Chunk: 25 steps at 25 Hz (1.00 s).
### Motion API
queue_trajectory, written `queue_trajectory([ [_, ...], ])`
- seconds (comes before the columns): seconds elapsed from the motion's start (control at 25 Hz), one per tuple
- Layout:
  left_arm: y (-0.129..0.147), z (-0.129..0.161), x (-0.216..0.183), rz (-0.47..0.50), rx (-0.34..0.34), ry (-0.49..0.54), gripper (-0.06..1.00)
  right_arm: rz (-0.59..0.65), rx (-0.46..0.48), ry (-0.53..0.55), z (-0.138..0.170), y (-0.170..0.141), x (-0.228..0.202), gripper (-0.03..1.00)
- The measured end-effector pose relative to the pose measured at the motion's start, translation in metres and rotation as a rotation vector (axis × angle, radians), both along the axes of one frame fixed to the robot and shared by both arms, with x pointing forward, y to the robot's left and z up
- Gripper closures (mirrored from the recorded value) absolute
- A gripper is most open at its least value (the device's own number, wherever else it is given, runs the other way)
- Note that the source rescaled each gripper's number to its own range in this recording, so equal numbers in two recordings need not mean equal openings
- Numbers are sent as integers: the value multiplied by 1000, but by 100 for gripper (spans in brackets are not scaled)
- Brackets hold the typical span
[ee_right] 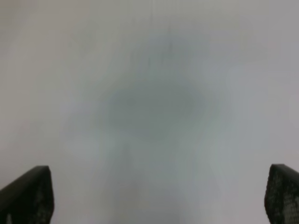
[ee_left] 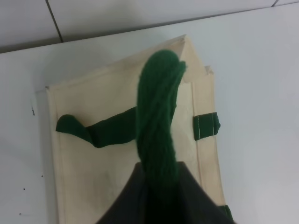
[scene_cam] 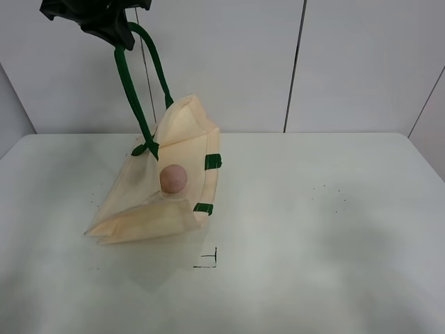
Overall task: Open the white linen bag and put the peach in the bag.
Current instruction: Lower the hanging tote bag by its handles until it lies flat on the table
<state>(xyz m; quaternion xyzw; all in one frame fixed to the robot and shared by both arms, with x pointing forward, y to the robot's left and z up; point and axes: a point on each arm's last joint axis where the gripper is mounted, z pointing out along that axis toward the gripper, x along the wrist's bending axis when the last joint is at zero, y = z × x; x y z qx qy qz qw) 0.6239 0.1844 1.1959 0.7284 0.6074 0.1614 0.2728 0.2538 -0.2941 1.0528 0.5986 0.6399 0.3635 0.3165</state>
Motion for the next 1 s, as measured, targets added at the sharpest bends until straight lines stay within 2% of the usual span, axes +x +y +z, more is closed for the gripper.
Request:
queue_trajectory([
  [0.12, -1, -6, 4, 0, 4, 14, 94, -2, 3, -107, 1, -1, -17, -3],
  [0.28, -5, -27, 15, -1, 18, 70, 94, -5, 0, -116, -1, -2, -18, -3],
  [0.56, -17, -112, 42, -34, 48, 295, 92, -6, 0, -115, -1, -2, -18, -3],
  [0.64, -22, -137, 50, -44, 39, 355, 76, -6, 0, -115, -1, -2, -18, -3],
  [0.8, -27, -168, 58, -48, 23, 422, 23, -6, 1, -114, -1, -2, -18, -3],
  [0.88, -27, -172, 59, -46, 33, 428, 9, -6, 1, -114, -1, -2, -18, -3],
  [1.0, -21, -173, 61, -33, 100, 412, 1, -6, 1, -114, -1, -2, -18, -3],
])
